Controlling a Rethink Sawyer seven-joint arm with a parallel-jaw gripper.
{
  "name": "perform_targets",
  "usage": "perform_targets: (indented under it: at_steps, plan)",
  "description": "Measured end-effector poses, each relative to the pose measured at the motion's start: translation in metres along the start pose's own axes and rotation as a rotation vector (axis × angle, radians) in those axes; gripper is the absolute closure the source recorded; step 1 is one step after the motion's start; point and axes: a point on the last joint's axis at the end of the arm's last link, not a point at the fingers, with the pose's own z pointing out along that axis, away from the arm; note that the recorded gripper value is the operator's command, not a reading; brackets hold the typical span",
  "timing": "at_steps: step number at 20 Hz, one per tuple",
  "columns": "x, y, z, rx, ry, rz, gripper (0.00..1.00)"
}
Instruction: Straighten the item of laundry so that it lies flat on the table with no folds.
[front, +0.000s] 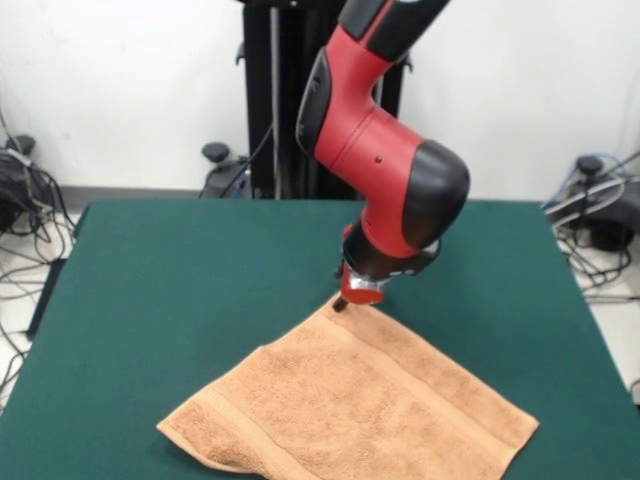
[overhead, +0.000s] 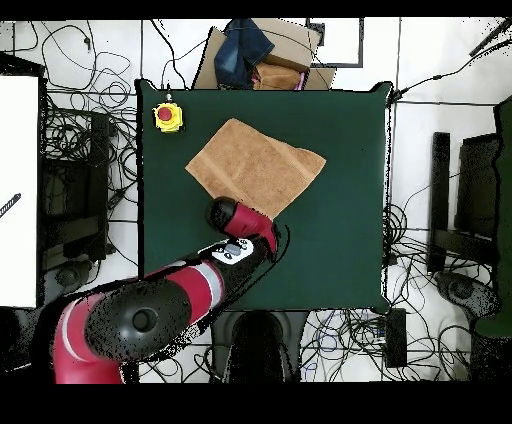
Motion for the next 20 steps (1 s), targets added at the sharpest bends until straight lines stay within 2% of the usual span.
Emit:
perform_targets:
  at_steps: [11, 20]
  plan:
    - [-0.007, 0.021, -0.002, 0.147, 0.044, -0.04, 0.0]
    - [-0.015, 0.052, 0.0, 0.363, 0.1, -0.109, 0.0]
